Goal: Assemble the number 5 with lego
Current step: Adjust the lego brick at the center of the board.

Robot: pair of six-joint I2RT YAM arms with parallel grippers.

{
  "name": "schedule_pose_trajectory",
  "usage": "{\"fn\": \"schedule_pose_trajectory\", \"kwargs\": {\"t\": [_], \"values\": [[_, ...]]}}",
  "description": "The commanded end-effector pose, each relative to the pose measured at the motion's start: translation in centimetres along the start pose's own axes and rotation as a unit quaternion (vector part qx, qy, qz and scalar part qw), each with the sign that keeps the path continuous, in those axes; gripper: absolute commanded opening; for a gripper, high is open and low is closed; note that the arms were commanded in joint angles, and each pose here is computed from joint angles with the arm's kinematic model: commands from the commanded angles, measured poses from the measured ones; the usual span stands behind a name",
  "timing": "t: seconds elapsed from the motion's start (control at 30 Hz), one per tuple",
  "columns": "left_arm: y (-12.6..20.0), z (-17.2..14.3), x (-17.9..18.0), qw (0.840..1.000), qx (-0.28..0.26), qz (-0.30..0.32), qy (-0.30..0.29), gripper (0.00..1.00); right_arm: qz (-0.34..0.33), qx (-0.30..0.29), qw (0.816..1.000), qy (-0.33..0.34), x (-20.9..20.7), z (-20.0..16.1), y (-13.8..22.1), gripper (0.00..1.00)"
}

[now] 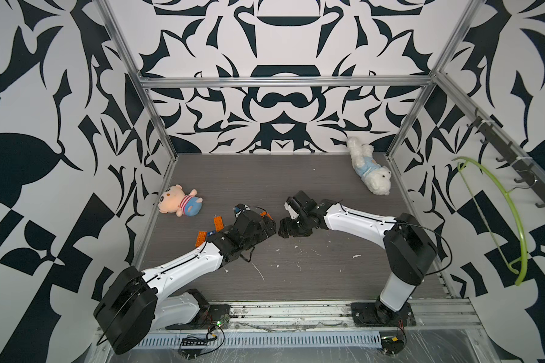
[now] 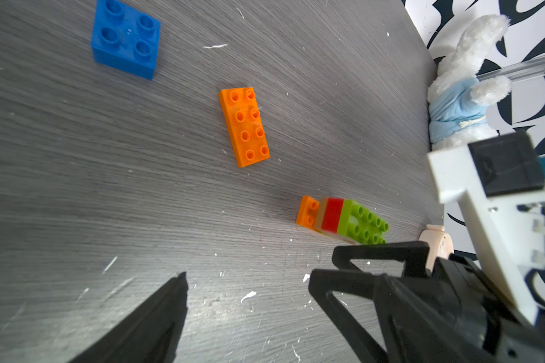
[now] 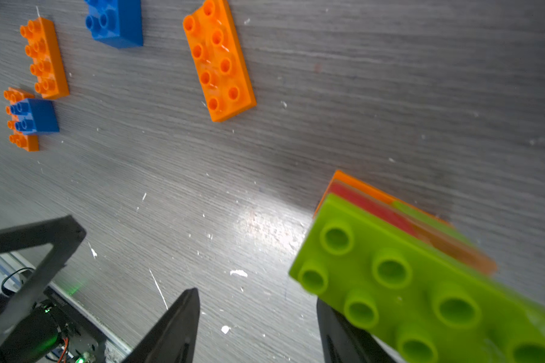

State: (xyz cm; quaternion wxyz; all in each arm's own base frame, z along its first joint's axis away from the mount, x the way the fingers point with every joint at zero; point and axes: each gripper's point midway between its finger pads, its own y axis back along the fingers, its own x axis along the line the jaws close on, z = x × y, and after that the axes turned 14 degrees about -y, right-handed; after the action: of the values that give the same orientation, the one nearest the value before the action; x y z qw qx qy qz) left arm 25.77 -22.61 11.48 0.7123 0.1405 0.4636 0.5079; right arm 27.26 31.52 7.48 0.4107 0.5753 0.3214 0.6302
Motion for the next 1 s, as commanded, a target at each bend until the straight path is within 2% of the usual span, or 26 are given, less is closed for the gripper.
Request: {"fn": "schedule_pose_trajectory", "kwargs": {"t": [0.0, 0.17, 0.27, 0.37, 0.43, 0.57, 0.83, 0.97], "values": [[0.6, 0.3, 0.7, 1.0, -0.011, 0.013, -0.004, 0.99, 0.026, -0.027, 0.998, 0.046, 2.7, 1.6, 1.7, 0.65], [0.6, 0.3, 0.1, 1.0, -0.005, 0.004, -0.021, 0.99, 0.036, -0.079, 0.99, 0.114, 3.0, 2.0, 5.1, 0.66], [0.4, 0.3, -0.5, 0.999, 0.003, -0.006, -0.041, 0.99, -0.015, -0.162, 0.976, 0.147, 0.7, 3.6, 7.5, 0.67], [-0.1, 0.0, -1.3, 0.998, 0.013, -0.022, -0.055, 0.99, -0.032, -0.19, 0.959, 0.21, -1.2, 3.9, 7.7, 0.74], [-0.5, 0.0, -1.8, 0.998, 0.019, -0.031, -0.057, 0.99, -0.04, -0.165, 0.961, 0.218, -2.3, 3.9, 7.1, 0.76], [-1.1, -0.2, -2.5, 0.997, 0.029, -0.039, -0.059, 0.99, -0.035, -0.108, 0.969, 0.221, -3.2, 3.8, 5.3, 0.73], [-2.0, -0.9, -2.3, 0.997, 0.044, -0.031, -0.06, 0.99, -0.046, -0.092, 0.965, 0.243, -3.7, 4.3, 3.2, 0.73], [-2.0, -1.0, -2.2, 0.997, 0.044, -0.029, -0.057, 0.99, -0.031, -0.081, 0.966, 0.242, -3.2, 4.4, 2.3, 0.67]]}}
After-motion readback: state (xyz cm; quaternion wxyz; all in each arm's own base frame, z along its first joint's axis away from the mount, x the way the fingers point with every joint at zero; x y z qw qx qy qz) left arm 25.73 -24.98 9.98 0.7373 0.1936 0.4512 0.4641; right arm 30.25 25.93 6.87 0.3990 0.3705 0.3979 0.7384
